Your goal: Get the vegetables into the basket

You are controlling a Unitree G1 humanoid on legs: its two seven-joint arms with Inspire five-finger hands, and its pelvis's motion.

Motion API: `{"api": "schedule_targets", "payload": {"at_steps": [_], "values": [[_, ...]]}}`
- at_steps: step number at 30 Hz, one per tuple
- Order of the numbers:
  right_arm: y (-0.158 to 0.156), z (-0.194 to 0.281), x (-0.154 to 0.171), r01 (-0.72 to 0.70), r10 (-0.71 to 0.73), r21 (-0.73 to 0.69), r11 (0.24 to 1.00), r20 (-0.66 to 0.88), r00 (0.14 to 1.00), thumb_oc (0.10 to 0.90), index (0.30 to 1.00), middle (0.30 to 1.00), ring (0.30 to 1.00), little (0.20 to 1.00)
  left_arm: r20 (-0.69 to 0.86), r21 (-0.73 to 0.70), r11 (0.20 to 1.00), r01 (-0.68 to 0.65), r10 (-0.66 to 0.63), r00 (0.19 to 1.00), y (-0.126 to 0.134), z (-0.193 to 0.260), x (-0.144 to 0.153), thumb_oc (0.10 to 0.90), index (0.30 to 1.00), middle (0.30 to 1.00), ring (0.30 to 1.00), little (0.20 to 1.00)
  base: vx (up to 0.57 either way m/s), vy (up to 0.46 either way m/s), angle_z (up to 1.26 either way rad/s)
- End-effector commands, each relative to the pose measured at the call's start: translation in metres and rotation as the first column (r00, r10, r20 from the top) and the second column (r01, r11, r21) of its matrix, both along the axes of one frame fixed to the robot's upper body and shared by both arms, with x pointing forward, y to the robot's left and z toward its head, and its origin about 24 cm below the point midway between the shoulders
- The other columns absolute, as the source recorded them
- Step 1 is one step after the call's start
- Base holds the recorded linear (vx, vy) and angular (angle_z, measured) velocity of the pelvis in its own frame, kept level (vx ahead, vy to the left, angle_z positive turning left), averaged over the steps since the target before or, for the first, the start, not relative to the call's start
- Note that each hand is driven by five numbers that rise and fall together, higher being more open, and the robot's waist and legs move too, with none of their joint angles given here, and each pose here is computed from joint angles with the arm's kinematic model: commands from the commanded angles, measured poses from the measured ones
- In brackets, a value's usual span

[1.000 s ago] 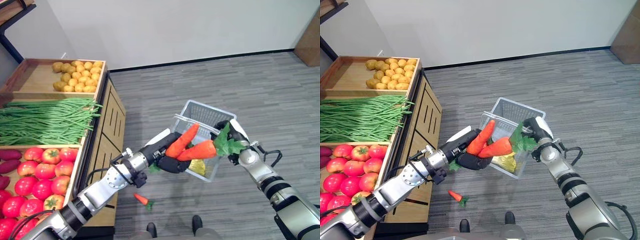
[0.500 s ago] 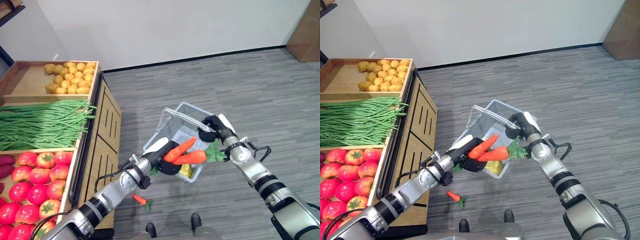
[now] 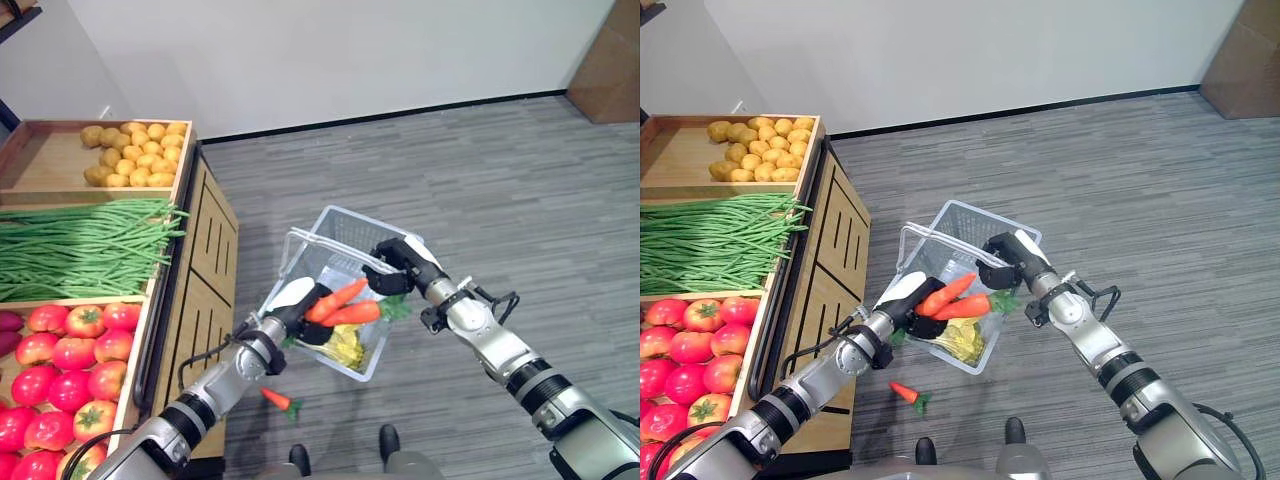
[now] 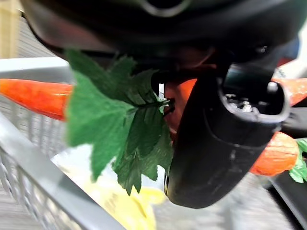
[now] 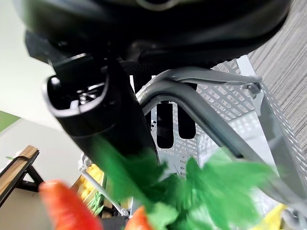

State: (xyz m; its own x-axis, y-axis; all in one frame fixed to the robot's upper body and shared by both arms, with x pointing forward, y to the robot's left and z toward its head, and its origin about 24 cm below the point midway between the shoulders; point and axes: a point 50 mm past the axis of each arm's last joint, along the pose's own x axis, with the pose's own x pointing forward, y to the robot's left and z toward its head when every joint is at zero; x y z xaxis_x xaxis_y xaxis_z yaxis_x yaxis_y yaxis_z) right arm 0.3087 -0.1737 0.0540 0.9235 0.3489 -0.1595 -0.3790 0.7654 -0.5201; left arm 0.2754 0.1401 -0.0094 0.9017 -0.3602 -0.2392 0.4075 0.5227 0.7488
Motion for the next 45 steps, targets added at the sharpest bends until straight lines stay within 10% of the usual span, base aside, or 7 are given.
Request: {"api": "schedule_targets", "payload": {"at_steps": [1,17,18,19,37,45], "values": [[0.04,0.086,0.006,-0.248,0.162,0.238,0.939,0.332,0.929,0.4,0.3,0.3,0.3,0.3,0.207,0.042,0.997,-0.057,0.047,0.977,0.01,0.038,0.037,0.4,0.3,0.3,0.3,0.3,0.0,0.0,0.0],[0.048,0.101,-0.027,-0.437,0.328,0.295,0.85,0.352,0.877,0.4,0.3,0.3,0.3,0.3,0.218,0.172,0.921,-0.349,0.31,0.926,0.068,0.02,0.038,0.4,0.3,0.3,0.3,0.3,0.0,0.0,0.0],[0.048,0.101,-0.028,-0.438,0.331,0.293,0.85,0.352,0.876,0.4,0.3,0.3,0.3,0.3,0.217,0.178,0.917,-0.358,0.318,0.923,0.068,0.018,0.038,0.824,0.893,0.893,0.893,0.893,0.0,0.0,0.0],[0.047,0.1,-0.03,-0.442,0.337,0.286,0.85,0.349,0.875,0.4,0.3,0.3,0.3,0.3,0.231,0.196,0.907,-0.372,0.326,0.917,0.068,0.017,0.038,0.9,1.0,1.0,1.0,1.0,0.0,0.0,0.0],[0.032,0.076,-0.022,-0.317,0.25,0.243,0.917,0.271,0.93,0.4,0.3,0.3,0.3,0.3,0.272,0.237,0.904,-0.356,0.29,0.917,0.054,0.02,0.041,0.9,1.0,1.0,1.0,1.0,0.0,0.0,0.0],[-0.003,0.03,-0.01,0.01,-0.045,0.212,0.977,0.162,0.986,0.4,0.3,0.3,0.3,0.3,0.326,-0.08,0.995,0.061,-0.031,0.945,-0.011,0.064,0.011,0.9,1.0,1.0,1.0,1.0,-0.01,-0.003,0.04]]}}
